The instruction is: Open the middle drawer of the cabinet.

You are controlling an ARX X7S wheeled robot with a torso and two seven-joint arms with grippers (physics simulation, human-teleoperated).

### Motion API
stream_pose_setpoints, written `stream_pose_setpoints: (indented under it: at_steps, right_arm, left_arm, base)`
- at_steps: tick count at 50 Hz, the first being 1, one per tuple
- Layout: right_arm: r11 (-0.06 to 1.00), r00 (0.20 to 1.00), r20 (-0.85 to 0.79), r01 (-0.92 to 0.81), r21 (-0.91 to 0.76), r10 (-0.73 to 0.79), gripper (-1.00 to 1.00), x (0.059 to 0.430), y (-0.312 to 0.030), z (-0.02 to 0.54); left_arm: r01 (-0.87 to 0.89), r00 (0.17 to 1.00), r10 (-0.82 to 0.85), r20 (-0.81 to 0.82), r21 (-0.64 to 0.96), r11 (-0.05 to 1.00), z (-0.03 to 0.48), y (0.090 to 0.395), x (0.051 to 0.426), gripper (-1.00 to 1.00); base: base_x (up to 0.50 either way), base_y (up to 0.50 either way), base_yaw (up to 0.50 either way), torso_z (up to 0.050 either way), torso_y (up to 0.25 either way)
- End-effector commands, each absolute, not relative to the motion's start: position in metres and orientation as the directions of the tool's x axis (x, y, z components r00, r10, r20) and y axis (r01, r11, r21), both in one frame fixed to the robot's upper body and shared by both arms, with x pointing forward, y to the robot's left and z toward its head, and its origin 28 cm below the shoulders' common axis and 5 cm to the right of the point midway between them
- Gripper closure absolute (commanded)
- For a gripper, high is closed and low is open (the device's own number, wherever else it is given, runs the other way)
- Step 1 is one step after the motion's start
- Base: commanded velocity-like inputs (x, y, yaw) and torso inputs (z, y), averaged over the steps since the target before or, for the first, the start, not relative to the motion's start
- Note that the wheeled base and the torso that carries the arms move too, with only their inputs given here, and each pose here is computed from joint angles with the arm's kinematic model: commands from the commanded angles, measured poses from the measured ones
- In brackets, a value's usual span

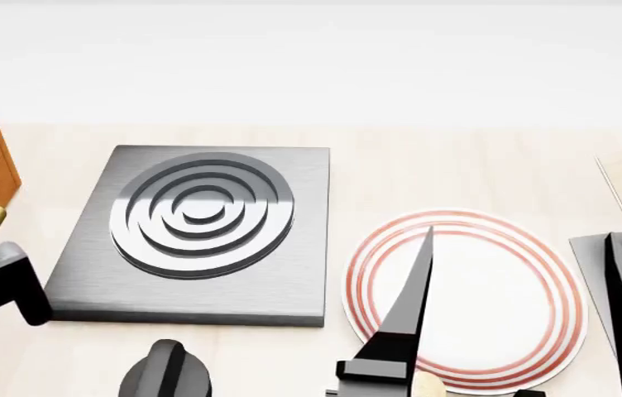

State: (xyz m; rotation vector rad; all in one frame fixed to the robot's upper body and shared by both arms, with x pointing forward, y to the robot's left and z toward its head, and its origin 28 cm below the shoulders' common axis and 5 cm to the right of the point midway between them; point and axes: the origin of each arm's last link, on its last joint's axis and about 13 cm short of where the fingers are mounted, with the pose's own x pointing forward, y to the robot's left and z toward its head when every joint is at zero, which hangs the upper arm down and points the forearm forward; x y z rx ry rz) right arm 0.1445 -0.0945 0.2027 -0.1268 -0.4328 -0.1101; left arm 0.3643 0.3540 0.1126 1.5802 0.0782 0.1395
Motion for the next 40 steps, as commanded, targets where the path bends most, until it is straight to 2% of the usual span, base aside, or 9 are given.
stream_pose_setpoints:
  at_steps: [1, 40]
  right_arm:
    - [0.990, 0.888, 0.455, 0.113, -0.087, -0.062, -1.00, 0.147, -0.092, 0.206]
    - [0.990, 0.890, 0.451, 0.110, -0.086, -0.060, -1.00, 0.148, -0.092, 0.205]
  left_arm:
    - [-0.025, 0.991, 0.128, 0.024, 1.000, 0.002, 0.109, 0.347, 0.373, -1.00]
    - [-0.017, 0.964, 0.264, 0.013, 1.000, 0.010, 0.106, 0.365, 0.373, -1.00]
  base:
    - [0.00, 0.00, 0.00, 0.000, 0.000]
    - [0.00, 0.00, 0.00, 0.000, 0.000]
